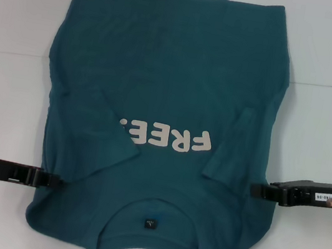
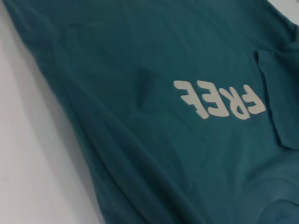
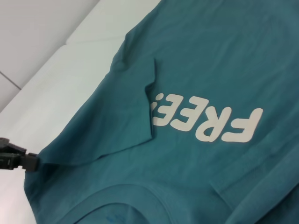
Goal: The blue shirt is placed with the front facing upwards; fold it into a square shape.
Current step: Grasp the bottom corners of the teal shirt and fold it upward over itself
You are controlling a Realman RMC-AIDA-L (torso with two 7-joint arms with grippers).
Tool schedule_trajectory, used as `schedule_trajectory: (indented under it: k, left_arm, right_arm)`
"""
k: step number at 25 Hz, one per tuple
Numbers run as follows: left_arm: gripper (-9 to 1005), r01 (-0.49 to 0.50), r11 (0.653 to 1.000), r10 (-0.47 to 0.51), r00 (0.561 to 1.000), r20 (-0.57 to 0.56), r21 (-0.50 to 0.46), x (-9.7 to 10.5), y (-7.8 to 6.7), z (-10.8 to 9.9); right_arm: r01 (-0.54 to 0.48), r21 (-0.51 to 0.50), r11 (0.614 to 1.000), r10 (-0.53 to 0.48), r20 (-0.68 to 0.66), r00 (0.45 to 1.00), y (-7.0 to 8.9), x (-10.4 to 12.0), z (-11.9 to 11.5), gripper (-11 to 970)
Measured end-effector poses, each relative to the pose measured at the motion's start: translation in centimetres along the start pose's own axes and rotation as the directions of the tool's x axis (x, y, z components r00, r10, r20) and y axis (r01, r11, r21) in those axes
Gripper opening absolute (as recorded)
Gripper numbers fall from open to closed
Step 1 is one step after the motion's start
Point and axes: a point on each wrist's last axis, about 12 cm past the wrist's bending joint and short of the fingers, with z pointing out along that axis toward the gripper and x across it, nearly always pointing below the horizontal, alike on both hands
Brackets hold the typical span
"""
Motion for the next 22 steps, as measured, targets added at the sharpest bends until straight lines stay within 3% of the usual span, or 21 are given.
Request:
schedule_trajectory:
  k: [10,22]
  left_arm:
    - [80,-0.011,0.999,0.011,1.000,-0.005,0.040,0.4,-0.3,-0.2]
    - [81,-0.046,0.994,0.040,0.997,0.063,0.104,3.1,0.5,-1.7]
  right_arm:
    - [0.032,-0.034,0.999,-0.032,-0.016,0.999,0.3,0.9,-0.1,36]
    - [0.063,-0.068,0.996,-0.064,-0.023,0.998,0.5,1.8,-0.5,36]
